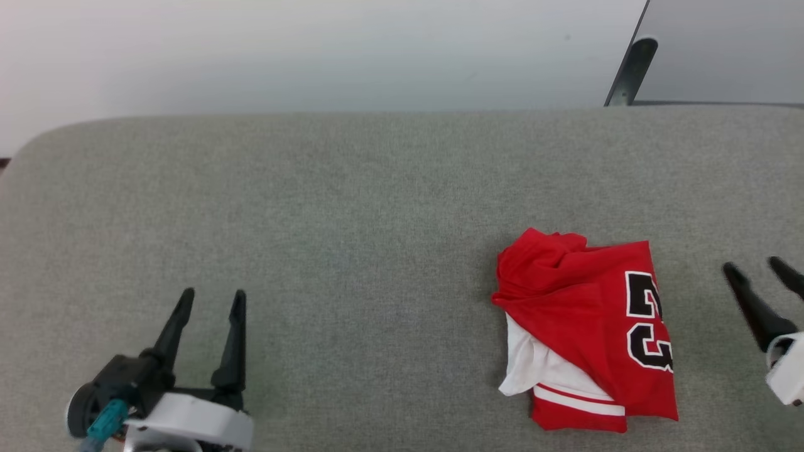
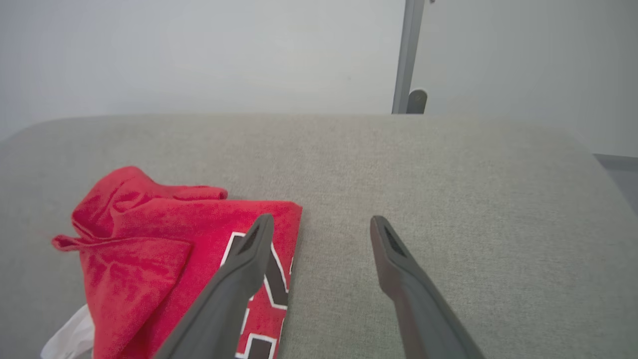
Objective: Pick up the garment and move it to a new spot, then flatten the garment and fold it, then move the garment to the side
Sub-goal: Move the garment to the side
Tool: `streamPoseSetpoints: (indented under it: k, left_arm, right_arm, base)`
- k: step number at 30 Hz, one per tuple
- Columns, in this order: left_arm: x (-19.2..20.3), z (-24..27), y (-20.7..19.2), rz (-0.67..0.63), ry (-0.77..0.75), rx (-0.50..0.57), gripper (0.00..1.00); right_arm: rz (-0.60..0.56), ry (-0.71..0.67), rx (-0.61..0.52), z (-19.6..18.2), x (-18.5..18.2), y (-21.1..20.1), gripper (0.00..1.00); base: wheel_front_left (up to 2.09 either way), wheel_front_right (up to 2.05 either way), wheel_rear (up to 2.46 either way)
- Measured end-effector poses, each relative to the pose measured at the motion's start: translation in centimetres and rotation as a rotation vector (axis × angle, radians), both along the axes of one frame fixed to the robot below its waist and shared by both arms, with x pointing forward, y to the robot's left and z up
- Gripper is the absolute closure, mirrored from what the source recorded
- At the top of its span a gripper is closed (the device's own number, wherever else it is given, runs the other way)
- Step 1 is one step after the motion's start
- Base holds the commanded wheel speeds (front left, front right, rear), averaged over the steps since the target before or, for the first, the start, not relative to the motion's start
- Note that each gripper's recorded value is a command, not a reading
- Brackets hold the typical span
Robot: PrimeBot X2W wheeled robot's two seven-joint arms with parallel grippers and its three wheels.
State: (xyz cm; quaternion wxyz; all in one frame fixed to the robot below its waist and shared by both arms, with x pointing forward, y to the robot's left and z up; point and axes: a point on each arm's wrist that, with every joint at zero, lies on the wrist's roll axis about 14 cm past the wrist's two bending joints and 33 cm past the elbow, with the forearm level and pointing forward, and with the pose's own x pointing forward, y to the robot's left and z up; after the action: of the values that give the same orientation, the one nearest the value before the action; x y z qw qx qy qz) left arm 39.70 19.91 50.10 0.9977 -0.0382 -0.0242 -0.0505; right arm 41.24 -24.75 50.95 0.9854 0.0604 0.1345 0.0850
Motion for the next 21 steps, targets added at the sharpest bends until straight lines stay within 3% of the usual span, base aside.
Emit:
streamPoseSetpoints:
  k: [9, 15, 21]
  left_arm:
    - [2.0, -1.5, -1.3, -0.016, 0.031, -0.032, 0.00]
    - [3.0, -2.4, -1.7, -0.013, 0.051, -0.053, 0.00]
    - [4.0, -3.3, -1.6, -0.001, 0.066, -0.070, 0.00]
  right_arm:
    - [0.237, 0.504, -0.132, -6.5, -1.3, 3.1, 0.00]
    - [0.301, 0.706, -0.188, -9.1, -1.9, 3.3, 0.00]
    - [0.336, 0.804, -0.194, -11.3, -1.3, 4.2, 0.00]
  base:
    - [0.00, 0.00, 0.00]
    - [0.00, 0.00, 0.00]
    - [0.00, 0.00, 0.00]
